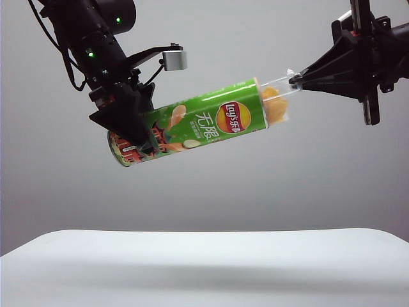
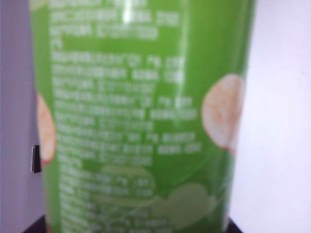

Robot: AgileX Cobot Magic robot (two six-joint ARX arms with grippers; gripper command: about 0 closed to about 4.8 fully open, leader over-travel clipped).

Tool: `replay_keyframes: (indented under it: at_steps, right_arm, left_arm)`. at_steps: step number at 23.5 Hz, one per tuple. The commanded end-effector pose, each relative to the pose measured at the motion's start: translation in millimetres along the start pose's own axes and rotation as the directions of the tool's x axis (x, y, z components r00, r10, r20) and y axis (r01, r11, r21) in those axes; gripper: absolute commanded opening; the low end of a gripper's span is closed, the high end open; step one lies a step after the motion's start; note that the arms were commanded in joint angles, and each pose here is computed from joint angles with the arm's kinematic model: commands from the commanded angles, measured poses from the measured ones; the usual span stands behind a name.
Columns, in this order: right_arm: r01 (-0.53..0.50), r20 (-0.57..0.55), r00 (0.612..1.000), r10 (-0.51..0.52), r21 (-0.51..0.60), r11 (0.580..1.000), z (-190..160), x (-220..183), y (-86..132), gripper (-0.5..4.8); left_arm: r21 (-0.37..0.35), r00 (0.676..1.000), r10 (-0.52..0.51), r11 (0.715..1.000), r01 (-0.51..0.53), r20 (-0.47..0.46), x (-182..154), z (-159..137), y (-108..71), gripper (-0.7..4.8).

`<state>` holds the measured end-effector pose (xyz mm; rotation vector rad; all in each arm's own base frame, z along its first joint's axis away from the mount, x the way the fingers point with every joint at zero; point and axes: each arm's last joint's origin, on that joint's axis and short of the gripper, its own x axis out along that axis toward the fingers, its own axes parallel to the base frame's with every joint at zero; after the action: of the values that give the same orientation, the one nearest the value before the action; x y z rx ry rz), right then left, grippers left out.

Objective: Pick up the green tub of chips from the desk, push the transparent container that's holding the chips and has slipped out back in, and finally put the chips back on the desk.

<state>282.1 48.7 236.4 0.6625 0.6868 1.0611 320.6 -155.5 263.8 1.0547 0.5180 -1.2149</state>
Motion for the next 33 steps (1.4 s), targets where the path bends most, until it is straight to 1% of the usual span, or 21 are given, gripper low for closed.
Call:
replay_keyframes:
  at_steps: [1,7,10,13,15,16,17,18,19,21,23,29,33]
  right_arm:
    - [-0.017,0.012,1.0,0.017,-0.04,0.999,4,2,4,-0.07]
    - [-0.028,-0.006,1.0,0.027,-0.039,0.999,1,13,6,-0.07]
    - [-0.037,-0.033,0.999,0.036,-0.023,0.999,-3,22,3,-0.07]
    - [-0.036,-0.042,0.998,0.036,-0.014,0.999,-4,25,0,-0.07]
    - [-0.036,-0.036,0.999,0.036,-0.024,0.999,-4,24,0,-0.05]
    - [-0.041,-0.028,0.999,0.04,-0.036,0.999,-2,23,0,-0.03]
    - [-0.043,-0.02,0.999,0.042,-0.047,0.998,0,21,0,0.1]
    - [-0.041,-0.006,0.999,0.041,-0.062,0.997,2,19,-1,0.46]
    - [-0.038,0.013,0.999,0.04,-0.082,0.996,5,15,-2,1.0]
    - [-0.024,0.028,0.999,0.026,-0.078,0.997,6,11,-4,1.31]
    - [-0.006,0.042,0.999,0.008,-0.062,0.998,7,4,-8,1.31]
    - [-0.025,0.04,0.999,0.027,-0.062,0.998,9,-3,-10,1.3]
    - [-0.02,0.042,0.999,0.023,-0.071,0.997,9,-3,-11,1.3]
  left_arm:
    - [0.018,0.997,-0.013,1.0,0.012,0.075,-1,8,-0.7,3.31]
    - [0.066,0.993,0.001,0.998,-0.009,0.121,3,24,-3.1,3.31]
    - [0.056,0.989,0.023,0.998,-0.031,0.146,5,32,-3.0,3.31]
    - [0.049,0.989,0.023,0.998,-0.03,0.144,5,32,-3.3,3.31]
    - [0.043,0.992,0.019,0.999,-0.025,0.124,5,31,-4.2,3.31]
    - [0.038,0.995,0.025,0.999,-0.029,0.098,5,29,-4.2,3.31]
    - [0.033,0.997,0.033,0.999,-0.035,0.073,5,27,-3.9,3.31]
    - [0.029,0.998,0.041,0.999,-0.042,0.046,5,25,-3.8,3.31]
    - [0.022,0.998,0.055,0.998,-0.055,-0.008,5,22,-3.4,3.31]
    - [0.01,0.997,0.067,0.998,-0.067,-0.038,5,17,-1.5,3.31]
    - [-0.011,0.996,0.069,0.998,-0.069,-0.051,3,9,0.9,3.31]
    - [-0.053,0.994,0.068,0.996,-0.073,-0.089,4,-8,6.3,3.31]
    - [-0.094,0.994,0.017,0.995,-0.027,-0.107,16,-22,7.9,3.31]
